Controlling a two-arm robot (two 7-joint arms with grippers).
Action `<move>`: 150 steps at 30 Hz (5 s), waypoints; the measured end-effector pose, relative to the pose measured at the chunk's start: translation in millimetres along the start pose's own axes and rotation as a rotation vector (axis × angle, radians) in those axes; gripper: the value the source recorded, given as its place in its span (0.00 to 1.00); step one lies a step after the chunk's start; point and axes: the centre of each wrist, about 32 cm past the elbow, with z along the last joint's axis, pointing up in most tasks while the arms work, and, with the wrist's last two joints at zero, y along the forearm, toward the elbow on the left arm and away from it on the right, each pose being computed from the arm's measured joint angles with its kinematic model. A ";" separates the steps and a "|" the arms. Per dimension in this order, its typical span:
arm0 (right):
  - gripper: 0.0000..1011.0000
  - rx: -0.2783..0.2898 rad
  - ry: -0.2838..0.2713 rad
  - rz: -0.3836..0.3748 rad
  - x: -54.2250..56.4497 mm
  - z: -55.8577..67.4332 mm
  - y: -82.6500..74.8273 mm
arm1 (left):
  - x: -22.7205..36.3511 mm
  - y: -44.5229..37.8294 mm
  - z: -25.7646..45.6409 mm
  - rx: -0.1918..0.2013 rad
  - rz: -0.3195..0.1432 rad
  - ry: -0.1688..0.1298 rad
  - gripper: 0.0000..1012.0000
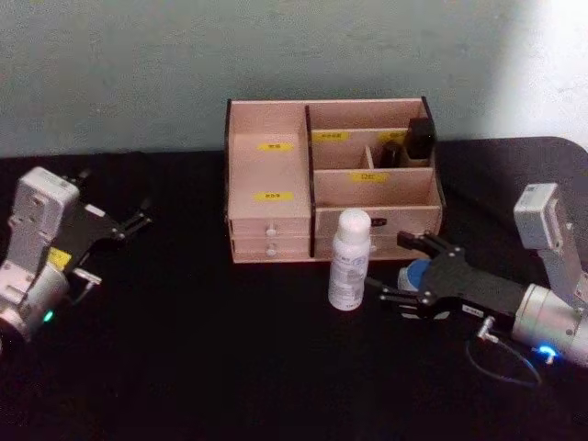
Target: Pick up the facial cleanser and watermelon frost from the table and place them into the tiered storage box.
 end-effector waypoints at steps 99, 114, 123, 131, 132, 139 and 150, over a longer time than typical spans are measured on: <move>0.59 0.017 0.056 0.078 20.3 10.0 45.0 | 0.0 0.0 0.0 0.000 0.000 0.000 0.99; 0.59 0.153 0.026 -0.064 39.4 63.7 56.2 | 0.0 0.0 0.0 0.000 0.000 0.000 0.99; 0.59 0.160 0.016 -0.163 55.8 74.8 77.3 | 0.0 0.0 0.0 0.000 0.000 0.000 0.99; 0.59 0.163 0.020 -0.195 68.6 75.1 93.6 | 0.0 0.0 0.0 0.000 0.000 0.000 0.99; 0.59 0.161 0.021 -0.198 69.8 74.8 95.0 | 0.0 0.0 0.0 0.000 0.000 0.000 0.99; 0.59 0.149 0.029 -0.215 79.0 72.0 106.1 | 0.0 0.0 0.0 0.000 0.000 0.000 0.99; 0.59 0.122 0.045 -0.222 87.1 64.4 118.7 | 0.0 0.0 0.0 0.000 0.000 0.000 0.99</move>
